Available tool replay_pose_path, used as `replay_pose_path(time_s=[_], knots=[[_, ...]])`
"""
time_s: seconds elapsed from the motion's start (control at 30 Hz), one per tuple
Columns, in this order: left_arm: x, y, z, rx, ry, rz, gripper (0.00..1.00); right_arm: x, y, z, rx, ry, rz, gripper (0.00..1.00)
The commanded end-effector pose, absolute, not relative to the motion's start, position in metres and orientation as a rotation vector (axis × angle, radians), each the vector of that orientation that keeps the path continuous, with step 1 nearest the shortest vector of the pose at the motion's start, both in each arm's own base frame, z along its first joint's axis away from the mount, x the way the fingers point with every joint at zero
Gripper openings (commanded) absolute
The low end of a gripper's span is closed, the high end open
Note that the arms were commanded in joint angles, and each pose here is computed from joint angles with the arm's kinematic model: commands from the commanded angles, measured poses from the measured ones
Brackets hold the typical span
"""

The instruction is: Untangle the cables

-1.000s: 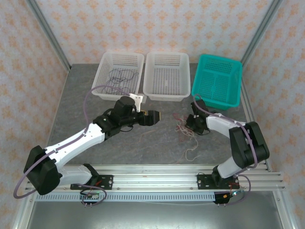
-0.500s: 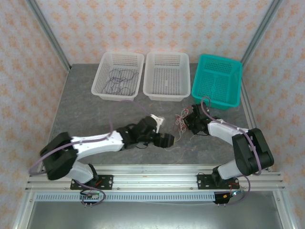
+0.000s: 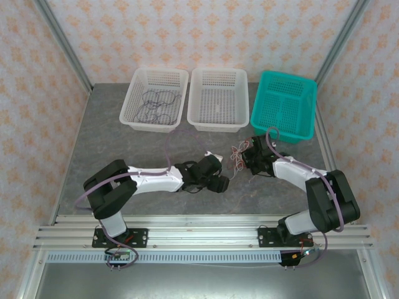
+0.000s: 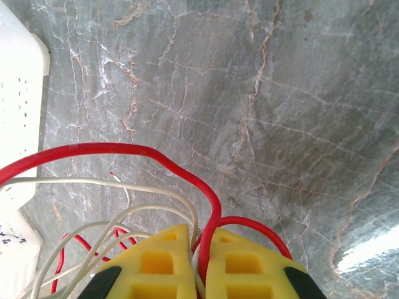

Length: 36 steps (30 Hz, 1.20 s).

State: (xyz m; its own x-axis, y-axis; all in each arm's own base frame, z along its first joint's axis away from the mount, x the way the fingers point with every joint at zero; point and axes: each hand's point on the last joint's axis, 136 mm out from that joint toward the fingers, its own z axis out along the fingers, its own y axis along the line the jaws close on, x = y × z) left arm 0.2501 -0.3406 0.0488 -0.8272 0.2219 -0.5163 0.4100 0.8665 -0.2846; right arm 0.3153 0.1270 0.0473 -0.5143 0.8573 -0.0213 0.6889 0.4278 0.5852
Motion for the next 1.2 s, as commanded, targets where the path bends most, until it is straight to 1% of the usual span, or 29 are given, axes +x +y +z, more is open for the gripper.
replay_pose_path(time_s=[0.0, 0.13, 0.23, 0.37, 0.5, 0.67, 0.83, 0.93, 1.0, 1.1, 1.17], knots=[[0.264, -0.316, 0.051, 0.552, 2.530, -0.273, 0.68, 0.316, 0.123, 0.053, 1.310, 2.361, 0.716, 0.03], [0.274, -0.316, 0.041, 0.644, 2.544, -0.126, 0.52, 0.315, 0.124, 0.052, 1.299, 2.375, 0.716, 0.05], [0.281, -0.322, 0.036, 0.663, 2.546, -0.097, 0.43, 0.315, 0.125, 0.053, 1.297, 2.374, 0.723, 0.05], [0.280, -0.335, 0.018, 0.707, 2.598, -0.121, 0.41, 0.315, 0.124, 0.055, 1.293, 2.370, 0.725, 0.07], [0.278, -0.334, 0.007, 0.706, 2.628, -0.104, 0.38, 0.315, 0.124, 0.056, 1.289, 2.368, 0.725, 0.08], [0.271, -0.325, 0.000, 0.718, 2.652, -0.084, 0.20, 0.315, 0.124, 0.055, 1.292, 2.367, 0.721, 0.09], [0.260, -0.317, 0.000, 0.746, 2.655, -0.107, 0.20, 0.316, 0.122, 0.055, 1.300, 2.357, 0.713, 0.14], [0.254, -0.313, -0.003, 0.779, 2.665, -0.112, 0.26, 0.317, 0.122, 0.055, 1.297, 2.358, 0.710, 0.15], [0.252, -0.312, -0.004, 0.796, 2.671, -0.102, 0.29, 0.316, 0.123, 0.055, 1.295, 2.360, 0.713, 0.15], [0.252, -0.306, -0.006, 0.809, 2.674, -0.068, 0.29, 0.317, 0.123, 0.057, 1.296, 2.354, 0.716, 0.16], [0.252, -0.304, -0.006, 0.821, 2.673, -0.052, 0.25, 0.317, 0.122, 0.056, 1.300, 2.355, 0.709, 0.16]])
